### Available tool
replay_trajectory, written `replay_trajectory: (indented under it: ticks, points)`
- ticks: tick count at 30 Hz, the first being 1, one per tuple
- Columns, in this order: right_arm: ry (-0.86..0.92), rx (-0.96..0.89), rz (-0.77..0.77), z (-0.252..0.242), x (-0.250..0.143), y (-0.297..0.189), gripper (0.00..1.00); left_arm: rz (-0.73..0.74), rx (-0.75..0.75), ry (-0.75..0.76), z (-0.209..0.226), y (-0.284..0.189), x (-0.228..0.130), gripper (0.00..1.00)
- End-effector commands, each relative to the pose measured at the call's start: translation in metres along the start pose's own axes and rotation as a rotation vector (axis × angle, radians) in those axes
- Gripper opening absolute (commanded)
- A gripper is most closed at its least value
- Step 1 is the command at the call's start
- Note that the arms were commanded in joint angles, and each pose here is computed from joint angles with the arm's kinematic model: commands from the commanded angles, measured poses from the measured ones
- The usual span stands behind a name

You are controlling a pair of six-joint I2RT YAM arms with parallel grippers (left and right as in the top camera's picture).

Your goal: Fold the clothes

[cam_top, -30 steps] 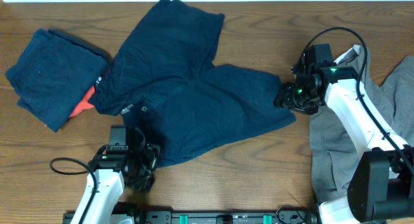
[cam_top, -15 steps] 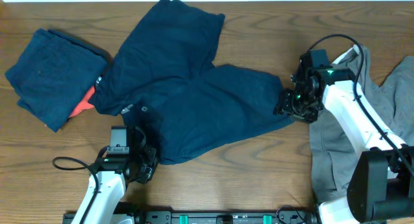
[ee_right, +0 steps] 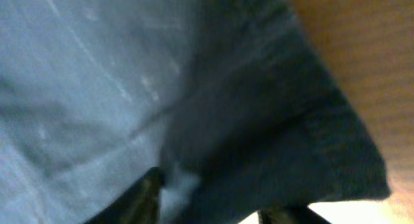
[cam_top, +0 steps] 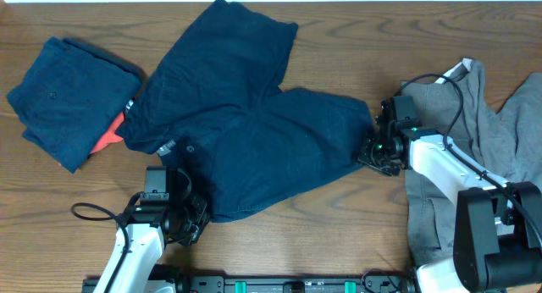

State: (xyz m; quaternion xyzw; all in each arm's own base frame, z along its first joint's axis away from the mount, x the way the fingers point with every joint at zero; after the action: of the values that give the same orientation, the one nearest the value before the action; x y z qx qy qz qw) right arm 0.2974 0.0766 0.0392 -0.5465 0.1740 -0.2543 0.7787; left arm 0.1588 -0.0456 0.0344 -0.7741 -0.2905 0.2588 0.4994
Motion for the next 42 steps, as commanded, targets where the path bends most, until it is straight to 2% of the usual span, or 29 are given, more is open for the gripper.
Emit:
replay_trajectory:
  ticks: [1,2,3,9,15,19,22,26,30,35,42]
  points:
    - [0.018,-0.018,0.013,-0.004,-0.007,0.006,0.15,0.025,0.037,0.038,0.009,0.004,-0.005,0.06]
    - [0.019,-0.021,0.015,-0.005,-0.008,0.006,0.02,0.025,0.037,0.043,0.009,0.004,-0.005,0.06]
    - [0.023,-0.028,0.016,-0.006,-0.008,0.006,0.01,0.023,0.034,0.054,0.009,0.003,-0.005,0.06]
    - [0.112,-0.115,-0.034,-0.032,0.009,-0.012,0.01,-0.015,-0.006,0.200,-0.013,-0.011,0.007,0.06]
    - [0.136,-0.080,-0.136,-0.047,0.038,-0.074,0.01,-0.056,-0.031,0.414,-0.056,-0.040,0.009,0.06]
    - [0.137,-0.053,-0.208,-0.054,0.043,-0.120,0.01,-0.029,-0.059,0.567,-0.085,-0.050,-0.015,0.06]
    - [0.116,-0.051,-0.233,-0.058,0.034,-0.145,0.01,0.031,-0.040,0.658,-0.090,-0.053,-0.040,0.06]
    - [0.100,-0.106,-0.272,-0.068,0.020,-0.171,0.01,0.114,0.033,0.695,-0.077,-0.061,-0.060,0.06]
    - [0.025,-0.115,-0.316,-0.064,0.015,-0.198,0.01,0.122,0.042,0.699,-0.070,-0.082,-0.068,0.06]
    - [-0.068,-0.080,-0.390,-0.046,0.021,-0.236,0.01,-0.013,-0.085,0.740,-0.082,-0.115,-0.068,0.06]
    - [-0.167,0.063,-0.539,0.002,0.049,-0.271,0.01,-0.425,-0.109,0.659,-0.095,-0.148,-0.026,0.06]
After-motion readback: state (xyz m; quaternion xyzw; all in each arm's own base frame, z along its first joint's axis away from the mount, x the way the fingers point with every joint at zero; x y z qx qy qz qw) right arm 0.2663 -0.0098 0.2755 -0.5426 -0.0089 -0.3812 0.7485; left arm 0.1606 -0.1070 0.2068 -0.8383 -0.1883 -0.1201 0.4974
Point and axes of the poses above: each gripper's point midway between its finger pads, its own y axis out along the fingers, its own z axis along the line the jaws close on, x = y × z, the point moved 4 cm from there along -y, back along the fingers, and after that the axes turned 15 degrees about y, right-handed, at the moved point
